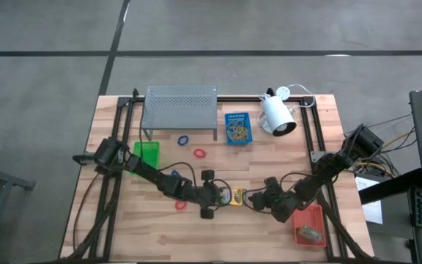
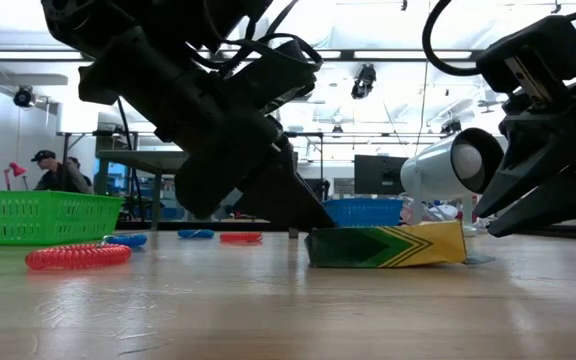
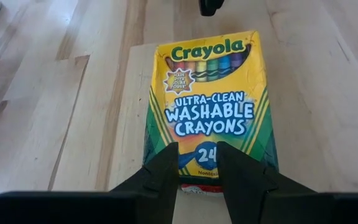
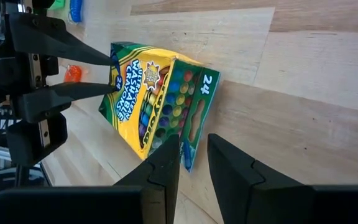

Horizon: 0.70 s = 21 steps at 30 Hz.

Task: Pick & Place Office Desk Supplies
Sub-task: Put the big crayon box into the orange bin

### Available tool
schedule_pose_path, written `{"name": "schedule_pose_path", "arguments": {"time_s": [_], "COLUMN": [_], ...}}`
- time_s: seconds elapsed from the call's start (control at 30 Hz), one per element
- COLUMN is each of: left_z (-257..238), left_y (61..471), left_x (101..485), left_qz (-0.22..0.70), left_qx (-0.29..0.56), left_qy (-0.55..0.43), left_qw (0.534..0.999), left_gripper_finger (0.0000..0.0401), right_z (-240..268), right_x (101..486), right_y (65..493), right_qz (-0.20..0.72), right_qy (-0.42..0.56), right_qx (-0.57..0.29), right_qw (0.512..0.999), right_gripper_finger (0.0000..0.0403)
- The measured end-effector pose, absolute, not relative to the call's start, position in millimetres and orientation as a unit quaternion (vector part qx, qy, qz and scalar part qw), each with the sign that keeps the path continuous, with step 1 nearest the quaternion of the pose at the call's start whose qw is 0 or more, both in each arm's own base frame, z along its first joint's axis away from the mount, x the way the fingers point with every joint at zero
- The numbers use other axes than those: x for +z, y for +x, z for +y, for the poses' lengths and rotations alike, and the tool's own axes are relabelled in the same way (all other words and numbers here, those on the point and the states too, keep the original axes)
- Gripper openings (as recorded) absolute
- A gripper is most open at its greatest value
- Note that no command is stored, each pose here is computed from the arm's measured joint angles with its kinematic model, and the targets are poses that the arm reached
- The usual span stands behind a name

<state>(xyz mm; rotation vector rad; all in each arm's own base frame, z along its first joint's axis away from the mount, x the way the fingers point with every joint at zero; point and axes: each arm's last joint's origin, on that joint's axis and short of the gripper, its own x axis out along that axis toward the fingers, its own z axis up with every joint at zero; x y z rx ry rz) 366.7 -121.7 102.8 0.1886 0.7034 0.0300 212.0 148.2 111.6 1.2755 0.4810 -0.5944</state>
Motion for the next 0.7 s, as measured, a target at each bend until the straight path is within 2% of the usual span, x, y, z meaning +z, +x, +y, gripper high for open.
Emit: {"name": "schedule_pose_path", "arguments": {"time_s": [0.37,0.7], "left_z": [-122.1,-122.9], "left_y": [361.7,355.6], "left_x": [101.0,120.7], "left_qz": [0.364,0.361], "left_qx": [-0.032,-0.043], "left_qy": [0.099,0.101], "left_qw": [0.926,0.926], "left_gripper_finger": [0.0117,0.0117], "right_z": [148.3,148.2], "right_x": [111.6,111.5], "right_y": [212.0,212.0], "right_qz": [0.220,0.220], "right_qy": [0.581,0.581], "right_qx": [-0.270,-0.270], "right_qw": [0.736,0.736], "right_gripper_finger": [0.0082,0.0082]}}
